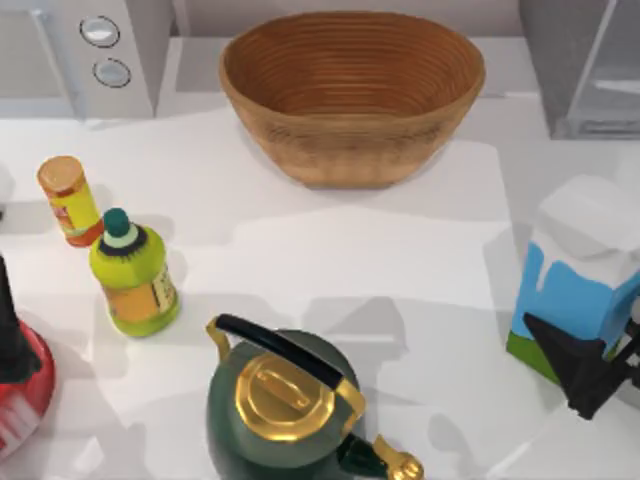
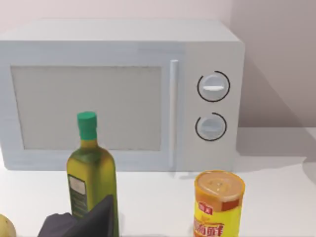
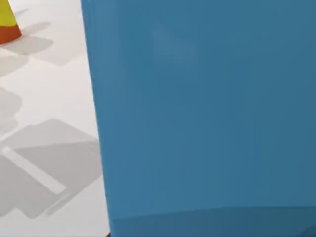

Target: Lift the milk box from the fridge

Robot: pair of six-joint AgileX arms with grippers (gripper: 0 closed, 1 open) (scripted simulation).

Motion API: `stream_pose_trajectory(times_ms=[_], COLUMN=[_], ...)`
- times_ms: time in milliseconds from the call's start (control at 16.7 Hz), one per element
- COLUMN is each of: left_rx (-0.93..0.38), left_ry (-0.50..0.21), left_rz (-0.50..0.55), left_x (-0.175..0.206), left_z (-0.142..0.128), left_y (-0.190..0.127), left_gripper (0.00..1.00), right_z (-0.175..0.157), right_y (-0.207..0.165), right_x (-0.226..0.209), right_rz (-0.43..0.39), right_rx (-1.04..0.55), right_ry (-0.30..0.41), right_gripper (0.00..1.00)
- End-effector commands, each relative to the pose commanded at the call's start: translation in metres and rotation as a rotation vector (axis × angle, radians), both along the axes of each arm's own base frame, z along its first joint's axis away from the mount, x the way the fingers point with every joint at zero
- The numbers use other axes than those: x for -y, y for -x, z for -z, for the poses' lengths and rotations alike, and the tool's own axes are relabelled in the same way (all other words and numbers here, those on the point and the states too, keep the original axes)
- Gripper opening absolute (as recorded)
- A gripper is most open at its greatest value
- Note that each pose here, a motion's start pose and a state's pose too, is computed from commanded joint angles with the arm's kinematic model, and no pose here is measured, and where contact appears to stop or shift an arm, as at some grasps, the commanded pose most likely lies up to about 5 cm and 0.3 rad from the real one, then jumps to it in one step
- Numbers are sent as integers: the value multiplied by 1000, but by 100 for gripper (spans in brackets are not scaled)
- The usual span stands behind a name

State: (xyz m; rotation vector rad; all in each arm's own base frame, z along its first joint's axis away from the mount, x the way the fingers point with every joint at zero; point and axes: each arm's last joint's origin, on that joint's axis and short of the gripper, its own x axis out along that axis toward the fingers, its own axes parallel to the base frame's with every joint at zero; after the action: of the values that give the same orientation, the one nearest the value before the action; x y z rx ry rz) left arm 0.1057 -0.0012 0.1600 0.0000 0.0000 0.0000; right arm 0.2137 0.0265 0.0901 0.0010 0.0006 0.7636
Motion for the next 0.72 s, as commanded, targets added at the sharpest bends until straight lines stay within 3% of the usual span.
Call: stream_pose_trajectory(times_ms=[180, 720], left_rx=[0, 0], left_ry=[0, 0], left_rz=[0, 0], left_x=[0, 0], left_z=[0, 0], left_y=[0, 0], left_gripper=[100, 100], right_z=[0, 0], right_y=[0, 0], right_x=[0, 0], right_rz=[0, 0], right_rx=[0, 0], right_ry=[0, 0], right_gripper=[0, 68])
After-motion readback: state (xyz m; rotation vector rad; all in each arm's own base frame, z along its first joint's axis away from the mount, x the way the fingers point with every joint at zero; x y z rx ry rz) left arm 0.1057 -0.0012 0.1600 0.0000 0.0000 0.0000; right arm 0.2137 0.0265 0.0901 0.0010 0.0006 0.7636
